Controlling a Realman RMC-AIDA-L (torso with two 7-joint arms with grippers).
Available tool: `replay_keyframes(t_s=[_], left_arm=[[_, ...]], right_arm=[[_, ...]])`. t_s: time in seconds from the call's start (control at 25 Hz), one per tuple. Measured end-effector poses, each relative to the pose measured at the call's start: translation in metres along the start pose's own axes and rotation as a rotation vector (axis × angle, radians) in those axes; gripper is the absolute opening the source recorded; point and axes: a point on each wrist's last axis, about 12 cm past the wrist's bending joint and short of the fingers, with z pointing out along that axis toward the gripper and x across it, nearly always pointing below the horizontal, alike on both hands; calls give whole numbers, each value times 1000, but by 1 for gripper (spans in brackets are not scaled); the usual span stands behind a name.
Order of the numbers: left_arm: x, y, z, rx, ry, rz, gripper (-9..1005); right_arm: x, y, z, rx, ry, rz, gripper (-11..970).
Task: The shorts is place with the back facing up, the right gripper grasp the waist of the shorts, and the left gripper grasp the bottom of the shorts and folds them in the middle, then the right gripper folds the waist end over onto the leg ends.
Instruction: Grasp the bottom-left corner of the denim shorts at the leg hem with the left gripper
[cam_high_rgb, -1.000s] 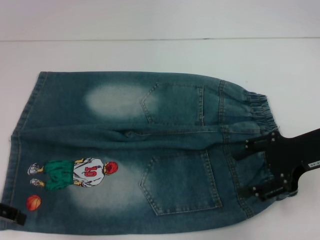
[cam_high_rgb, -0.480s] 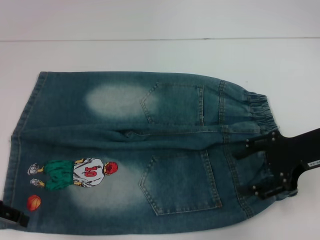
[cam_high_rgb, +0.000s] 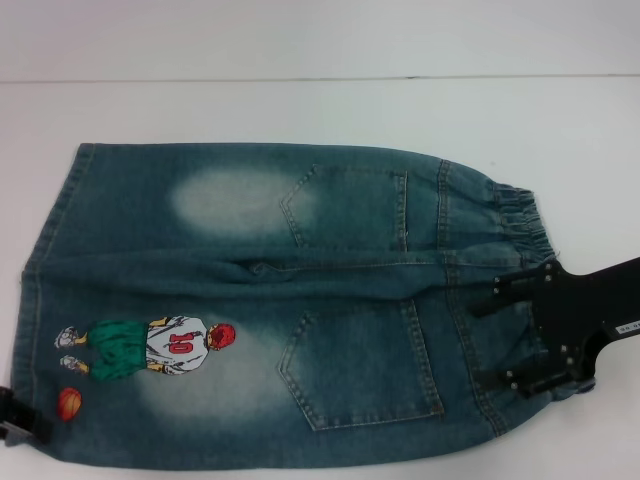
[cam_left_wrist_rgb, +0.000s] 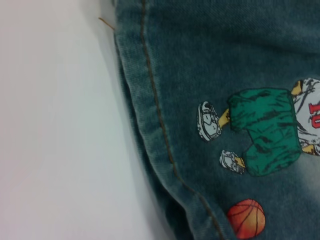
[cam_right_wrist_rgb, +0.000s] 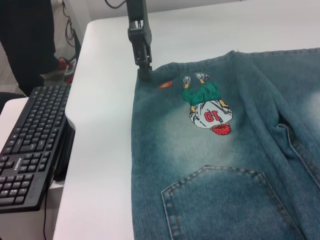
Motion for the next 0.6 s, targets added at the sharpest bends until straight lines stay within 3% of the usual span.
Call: replay_keyframes(t_s=[0.16,0.6], left_arm=[[-3,0,3,0,2,-14,488],[-12,-6,-3,-1,-1,-10,92]], right_arm=[[0,0,0,0,0,-15,835],[-4,-2,-1,4,5,12,835]])
